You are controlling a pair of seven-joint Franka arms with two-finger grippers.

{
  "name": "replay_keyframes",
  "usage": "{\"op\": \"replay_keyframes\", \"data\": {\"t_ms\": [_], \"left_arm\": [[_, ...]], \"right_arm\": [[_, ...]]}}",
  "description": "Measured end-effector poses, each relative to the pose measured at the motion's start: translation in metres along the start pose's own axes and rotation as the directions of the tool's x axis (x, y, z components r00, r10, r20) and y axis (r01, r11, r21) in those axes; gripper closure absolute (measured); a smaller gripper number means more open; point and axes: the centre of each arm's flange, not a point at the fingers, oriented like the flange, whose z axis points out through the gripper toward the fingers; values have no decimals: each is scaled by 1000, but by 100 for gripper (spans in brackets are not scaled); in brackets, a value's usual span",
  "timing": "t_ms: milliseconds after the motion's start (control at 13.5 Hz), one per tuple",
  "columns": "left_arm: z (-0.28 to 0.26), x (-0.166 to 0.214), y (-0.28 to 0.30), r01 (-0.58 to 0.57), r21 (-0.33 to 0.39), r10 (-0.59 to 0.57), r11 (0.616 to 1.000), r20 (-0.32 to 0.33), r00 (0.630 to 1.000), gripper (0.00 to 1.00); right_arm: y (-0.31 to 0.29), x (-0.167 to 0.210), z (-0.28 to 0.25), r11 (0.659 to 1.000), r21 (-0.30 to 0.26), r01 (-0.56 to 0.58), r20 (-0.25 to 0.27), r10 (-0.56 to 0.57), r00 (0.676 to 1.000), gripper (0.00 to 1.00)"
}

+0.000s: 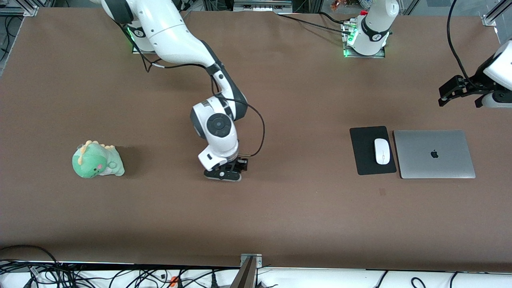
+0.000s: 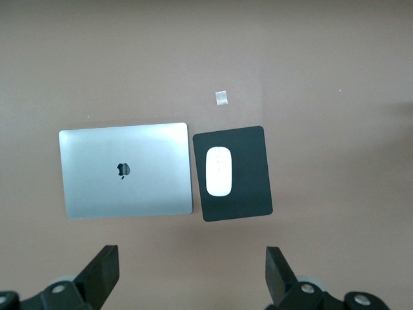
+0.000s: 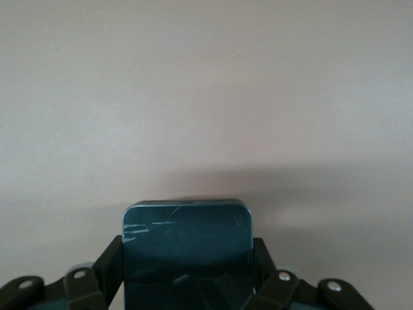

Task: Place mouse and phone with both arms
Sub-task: 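Carry the black phone with the right gripper toward the green plush toy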

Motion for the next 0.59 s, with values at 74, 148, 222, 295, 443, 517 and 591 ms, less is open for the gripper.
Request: {"op": "replay_keyframes", "data": {"t_ms": [74, 148, 222, 295, 443, 517, 591], "left_arm": [[1, 0, 3, -7, 1, 7, 1000, 4, 1000, 0], [2, 0, 6, -10, 1, 10, 1000, 7, 1000, 0], [3, 0, 7, -13, 1, 13, 1000, 8, 1000, 0], [3, 1, 8, -13, 1, 13, 1000, 9, 1000, 0], [3, 1, 8, -11, 1, 11, 1000, 9, 1000, 0], [3, 1, 8, -10, 1, 10, 1000, 9, 1000, 0], [3, 1, 8, -10, 1, 10, 1000, 9, 1000, 0]], "right_arm": [[23, 16, -11, 1000, -10, 21, 12, -21, 1000, 19], [55, 35, -19, 999, -20, 43, 25, -42, 999, 19], [92, 54, -24, 997, -28, 74, 43, -72, 996, 19], [128, 69, -25, 994, -32, 107, 58, -105, 993, 19], [195, 87, -18, 986, -34, 163, 89, -160, 983, 19], [222, 91, -12, 983, -35, 182, 106, -177, 978, 19], [245, 94, -6, 981, -36, 189, 120, -184, 976, 19]]}}
